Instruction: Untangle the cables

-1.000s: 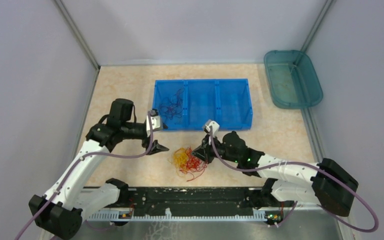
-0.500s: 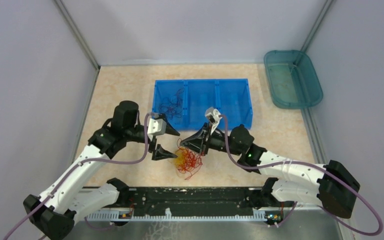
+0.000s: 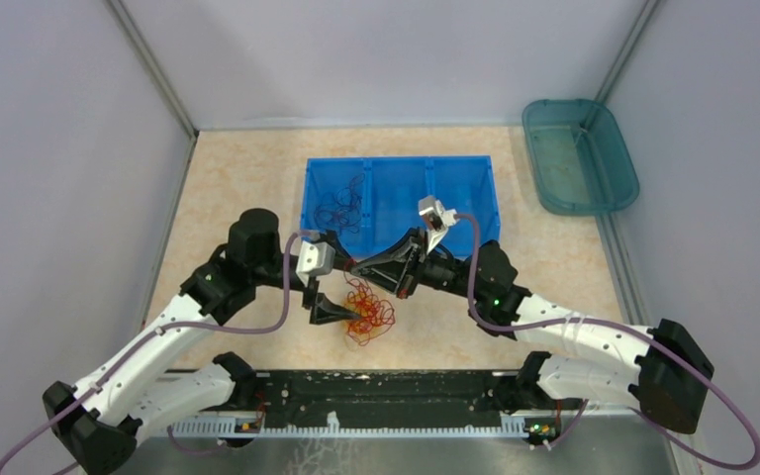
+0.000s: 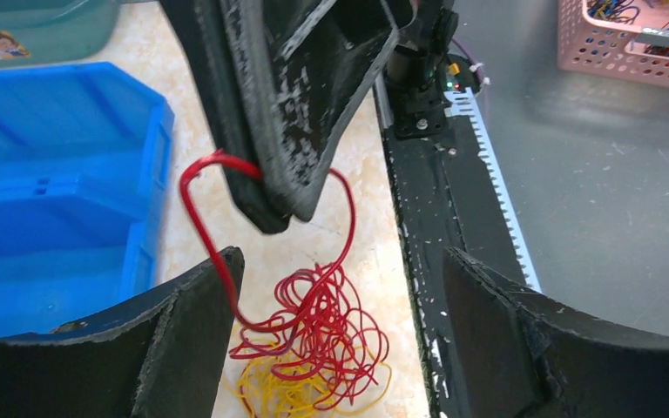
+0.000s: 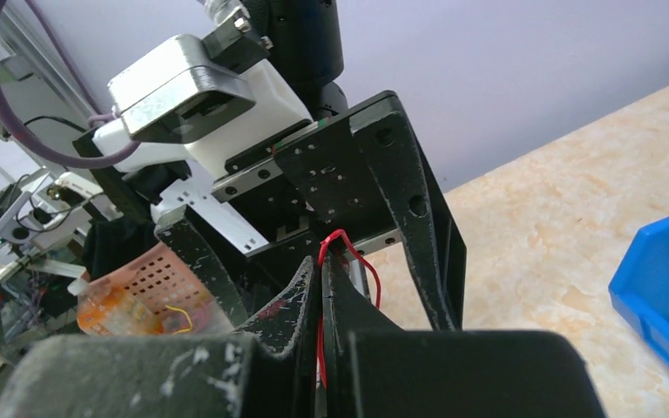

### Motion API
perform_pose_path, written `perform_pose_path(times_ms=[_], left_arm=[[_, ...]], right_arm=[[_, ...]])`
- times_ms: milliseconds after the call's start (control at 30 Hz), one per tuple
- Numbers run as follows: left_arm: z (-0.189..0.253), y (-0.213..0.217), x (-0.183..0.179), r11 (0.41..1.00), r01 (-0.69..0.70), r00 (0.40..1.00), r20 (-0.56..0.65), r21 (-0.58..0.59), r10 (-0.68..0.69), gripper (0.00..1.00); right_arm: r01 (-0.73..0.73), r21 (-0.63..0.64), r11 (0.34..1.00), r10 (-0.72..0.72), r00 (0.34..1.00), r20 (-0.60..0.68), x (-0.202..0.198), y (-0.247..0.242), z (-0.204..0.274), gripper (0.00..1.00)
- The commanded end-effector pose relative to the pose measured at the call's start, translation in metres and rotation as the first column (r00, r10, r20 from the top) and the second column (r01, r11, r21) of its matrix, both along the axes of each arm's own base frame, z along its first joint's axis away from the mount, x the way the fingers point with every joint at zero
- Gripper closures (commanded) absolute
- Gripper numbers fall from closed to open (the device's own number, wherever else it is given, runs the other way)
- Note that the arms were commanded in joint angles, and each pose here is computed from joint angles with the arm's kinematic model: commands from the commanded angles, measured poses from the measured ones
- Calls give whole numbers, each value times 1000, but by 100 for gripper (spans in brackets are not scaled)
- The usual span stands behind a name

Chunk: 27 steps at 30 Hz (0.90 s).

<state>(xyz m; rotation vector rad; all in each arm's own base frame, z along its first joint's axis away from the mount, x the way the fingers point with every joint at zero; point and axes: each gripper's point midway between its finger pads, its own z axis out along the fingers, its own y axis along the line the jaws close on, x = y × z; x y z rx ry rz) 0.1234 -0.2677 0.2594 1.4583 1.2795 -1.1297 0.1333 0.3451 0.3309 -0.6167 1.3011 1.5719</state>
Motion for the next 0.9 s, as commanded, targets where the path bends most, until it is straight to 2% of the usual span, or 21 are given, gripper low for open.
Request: perform_pose_path(times_ms=[0,167,267,533,667,700,767,800,867], left_arm=[[27,-9,-8,998,29,999,27,-58,-27,11],[32,-12,-7,998,30,999,39,-62,-28,21],[37,-12,-10,997,44,998,39,-67,-42,32],[33,-10,-11,998,38,999,25,-46,-37,72],[27,-9,-11,999,37,999,17,-32,-36,74],[26,-9,-10,999,36,999,17,-30,-35,79],[28,-10,-7,999,21,999,26,-29,-20,98],[31,-10,-6,999,18,999,34,-33,-17,99],[40,-11,-5,999,17,999,43,-46,-15,100]], right_arm=[[-16,135,991,6,997,74,-6,-9,54,100],[-5,132,991,-5,997,72,-4,-9,53,100],[13,130,991,-23,997,73,-3,-12,51,100],[46,138,989,-58,995,82,0,-17,53,100],[39,154,987,-52,995,81,-1,-17,56,100],[38,158,987,-52,995,81,-1,-17,57,100],[38,160,986,-51,996,78,-1,-17,57,100],[42,157,987,-54,996,74,0,-17,56,97],[60,154,986,-71,995,64,2,-20,51,57]])
